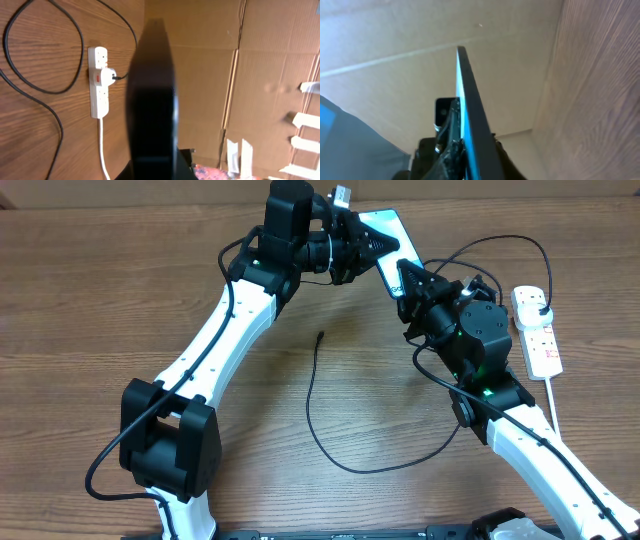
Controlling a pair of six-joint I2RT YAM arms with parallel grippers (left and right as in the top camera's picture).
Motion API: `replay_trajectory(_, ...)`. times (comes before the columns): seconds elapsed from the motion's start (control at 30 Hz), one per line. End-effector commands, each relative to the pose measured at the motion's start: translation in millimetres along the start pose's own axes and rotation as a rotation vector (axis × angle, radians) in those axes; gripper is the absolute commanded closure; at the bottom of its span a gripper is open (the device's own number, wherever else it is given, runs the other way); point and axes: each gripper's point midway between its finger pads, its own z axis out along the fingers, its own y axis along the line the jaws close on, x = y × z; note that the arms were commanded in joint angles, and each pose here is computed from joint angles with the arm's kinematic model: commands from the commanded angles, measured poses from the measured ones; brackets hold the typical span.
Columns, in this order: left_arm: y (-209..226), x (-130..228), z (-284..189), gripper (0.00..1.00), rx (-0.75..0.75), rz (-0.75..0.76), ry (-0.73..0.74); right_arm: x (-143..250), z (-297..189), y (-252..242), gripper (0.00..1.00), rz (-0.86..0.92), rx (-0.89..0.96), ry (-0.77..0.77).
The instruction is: Plug charger to phone and switch on socket
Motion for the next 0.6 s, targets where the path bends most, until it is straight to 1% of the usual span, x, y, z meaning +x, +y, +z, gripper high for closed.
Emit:
replay_trajectory(0.0,-2,1,-1,0.96,0.003,0.098,0.006,8,2,8,0.78,-0.045,-0.014,0.031)
replay_trajectory(0.1,10,-6,-8,0.96,-0.033,0.103,-0.005,6,2,1,0.7,-0.041,0.013,0.026)
replay_trajectory(0.2,22,-13,-18,0.96,-0.068,0.145,-0.014,4,2,-9,0.63,-0.035,0.055,0.017)
replay_trajectory(0.33,40,-22,-34,0.96,-0.119,0.224,-0.02,0,1,-24,0.57,-0.043,0.118,0.006)
replay_trajectory(0.43,58,-27,-50,0.96,-0.172,0.277,-0.012,-9,-2,-39,0.51,-0.103,0.183,-0.013)
replay_trajectory(0.57,81,-33,-72,0.96,-0.235,0.319,-0.001,-24,-10,-64,0.49,-0.182,0.293,-0.037)
